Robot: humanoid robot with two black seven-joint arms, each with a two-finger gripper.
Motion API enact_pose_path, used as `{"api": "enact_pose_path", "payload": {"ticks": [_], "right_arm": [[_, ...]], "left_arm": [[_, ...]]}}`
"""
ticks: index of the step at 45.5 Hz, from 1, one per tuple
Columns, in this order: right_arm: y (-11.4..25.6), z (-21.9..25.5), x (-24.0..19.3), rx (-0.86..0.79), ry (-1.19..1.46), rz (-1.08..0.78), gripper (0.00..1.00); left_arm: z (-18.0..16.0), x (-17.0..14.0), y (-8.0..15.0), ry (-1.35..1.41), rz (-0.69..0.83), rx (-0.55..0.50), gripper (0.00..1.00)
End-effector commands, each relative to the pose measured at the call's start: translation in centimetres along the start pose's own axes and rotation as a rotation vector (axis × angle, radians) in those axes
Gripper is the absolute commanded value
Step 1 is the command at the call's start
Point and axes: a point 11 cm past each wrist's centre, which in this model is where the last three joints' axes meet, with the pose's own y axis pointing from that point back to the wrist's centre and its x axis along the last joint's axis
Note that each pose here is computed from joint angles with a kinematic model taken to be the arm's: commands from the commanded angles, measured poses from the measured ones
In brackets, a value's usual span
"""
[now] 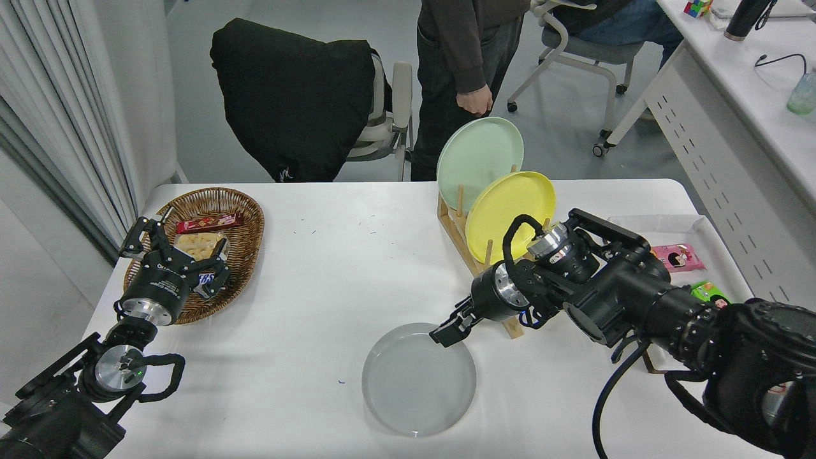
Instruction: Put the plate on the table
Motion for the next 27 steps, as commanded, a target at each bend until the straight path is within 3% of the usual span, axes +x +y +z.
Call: {"api": "enact_pose_path", "payload": {"ticks": [1,19,27], "right_arm": [[0.8,-0.1,-1.7,0.044,0.133,-0.037,0.99],[3.9,-0.8,-6.4,0.15,0.426,-0.152,0.99],[5.0,-2.5,-6.5,0.292,0.658,-0.022,0.99]], "left_arm": [[0.0,0.0,0.0,0.0,-0.001,0.0,0.98],[0.0,0.0,0.0,0.0,0.0,0.0,0.98],[0.0,0.0,0.0,0.0,-0.001,0.0,0.98]]}}
